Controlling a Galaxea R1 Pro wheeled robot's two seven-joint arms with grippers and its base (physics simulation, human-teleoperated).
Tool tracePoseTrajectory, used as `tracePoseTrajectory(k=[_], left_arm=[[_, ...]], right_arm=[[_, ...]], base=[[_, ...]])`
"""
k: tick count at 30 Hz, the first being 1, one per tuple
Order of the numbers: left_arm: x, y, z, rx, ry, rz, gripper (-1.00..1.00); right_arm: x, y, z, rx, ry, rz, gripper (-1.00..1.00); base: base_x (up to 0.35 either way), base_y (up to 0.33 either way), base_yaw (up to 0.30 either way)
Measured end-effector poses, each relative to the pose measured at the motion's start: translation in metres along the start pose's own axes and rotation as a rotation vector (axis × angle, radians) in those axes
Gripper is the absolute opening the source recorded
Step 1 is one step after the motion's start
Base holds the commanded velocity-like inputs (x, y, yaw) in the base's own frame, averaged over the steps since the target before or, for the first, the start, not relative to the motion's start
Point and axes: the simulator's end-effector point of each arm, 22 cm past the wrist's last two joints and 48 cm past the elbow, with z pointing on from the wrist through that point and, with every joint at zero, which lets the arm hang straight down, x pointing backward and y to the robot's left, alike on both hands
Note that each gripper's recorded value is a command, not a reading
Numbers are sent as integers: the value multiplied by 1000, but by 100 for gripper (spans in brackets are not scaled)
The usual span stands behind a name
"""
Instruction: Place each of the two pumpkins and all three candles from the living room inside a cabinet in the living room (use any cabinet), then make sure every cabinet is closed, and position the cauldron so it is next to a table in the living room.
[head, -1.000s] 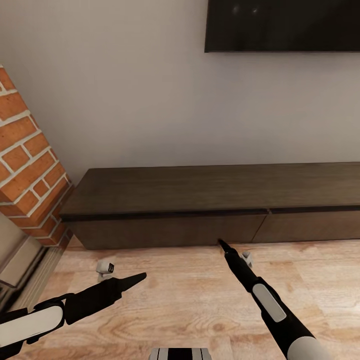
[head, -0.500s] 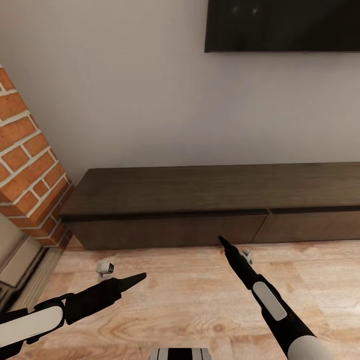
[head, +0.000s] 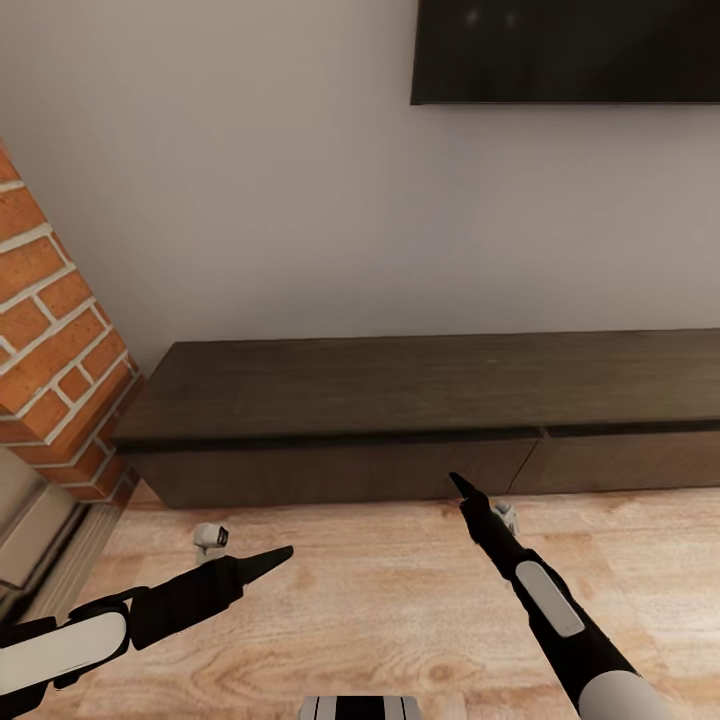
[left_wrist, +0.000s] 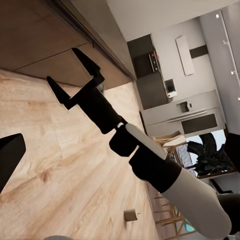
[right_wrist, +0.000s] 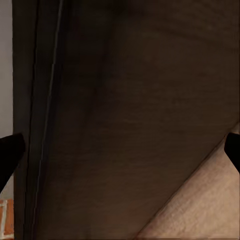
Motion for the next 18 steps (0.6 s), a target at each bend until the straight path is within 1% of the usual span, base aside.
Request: tracePoseTrajectory(k=[1,2,3,4,5,8,11,14,18], left_arm=[[1,0,0,0,2,-2,100],[2,0,1,1,3,-3,100],[3,0,1,2,4,-4,100],[3,0,1,3,5,-5,100],[3,0,1,3,5,-5,100],[3,0,1,3,6,-5,100],[4,-1,2,4,6,-5,100],[5,-1,2,7,8,-6,100],[9,-1,1,8,15,-9,100]], right_arm=[[3,1,0,-4,19,33,100],[5,1,0,-6,31,51,100],[11,3,-1,-14,60,100,100],[14,5,-1,-21,76,132,100],[16,6,-1,-23,83,145,100],[17,6,-2,-26,90,158,100],[17,7,-2,-28,93,165,100],[18,7,-2,-28,95,168,100],[18,8,-2,-31,96,166,100]], base=[[70,0,0],[36,0,0],[18,0,0],[12,0,0],[9,0,0],[28,0,0],[164,0,0],[138,0,0],[33,0,0]])
